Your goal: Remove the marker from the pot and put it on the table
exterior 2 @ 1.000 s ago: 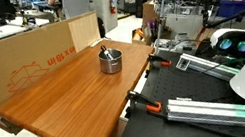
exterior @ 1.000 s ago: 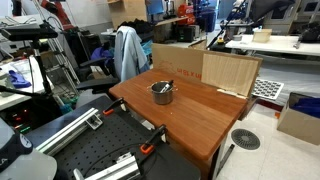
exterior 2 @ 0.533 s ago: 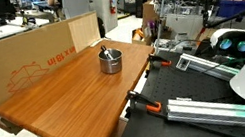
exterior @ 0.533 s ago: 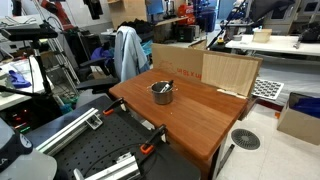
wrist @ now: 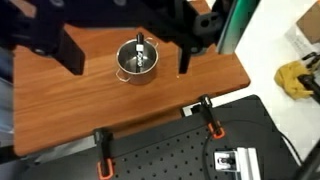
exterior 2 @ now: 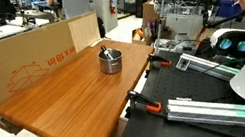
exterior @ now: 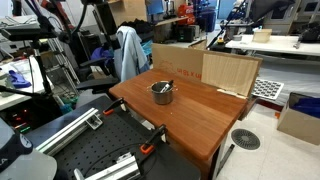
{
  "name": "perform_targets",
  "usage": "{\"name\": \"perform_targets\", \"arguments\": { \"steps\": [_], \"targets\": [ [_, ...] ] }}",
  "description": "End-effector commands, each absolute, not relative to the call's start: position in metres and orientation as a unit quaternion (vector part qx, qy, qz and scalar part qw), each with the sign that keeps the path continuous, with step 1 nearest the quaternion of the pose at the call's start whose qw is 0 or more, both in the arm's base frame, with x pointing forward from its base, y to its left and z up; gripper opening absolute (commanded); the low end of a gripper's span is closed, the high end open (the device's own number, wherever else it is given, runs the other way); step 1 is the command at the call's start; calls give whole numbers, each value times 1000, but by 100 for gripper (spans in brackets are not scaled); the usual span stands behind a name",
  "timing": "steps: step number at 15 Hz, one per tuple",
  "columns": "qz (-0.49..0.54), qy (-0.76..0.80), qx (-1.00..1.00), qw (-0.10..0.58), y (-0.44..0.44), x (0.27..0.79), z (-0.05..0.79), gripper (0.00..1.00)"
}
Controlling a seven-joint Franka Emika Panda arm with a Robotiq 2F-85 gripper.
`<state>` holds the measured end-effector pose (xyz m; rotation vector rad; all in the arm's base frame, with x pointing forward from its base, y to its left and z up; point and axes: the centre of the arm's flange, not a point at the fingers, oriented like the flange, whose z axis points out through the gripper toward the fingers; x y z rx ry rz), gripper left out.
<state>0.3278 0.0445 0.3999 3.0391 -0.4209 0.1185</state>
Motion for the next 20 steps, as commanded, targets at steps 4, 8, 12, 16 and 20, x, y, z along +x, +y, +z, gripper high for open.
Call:
{"name": "perform_targets", "arguments": {
  "steps": [4,8,12,16,20],
  "targets": [
    [30,-149,988,23,27,360,338,100],
    [12,-144,989,36,28,380,308,100],
    [2,-134,990,51,33,397,288,100],
    [7,-155,986,54,28,409,278,100],
    [-8,-164,985,55,18,419,257,100]
  ]
}}
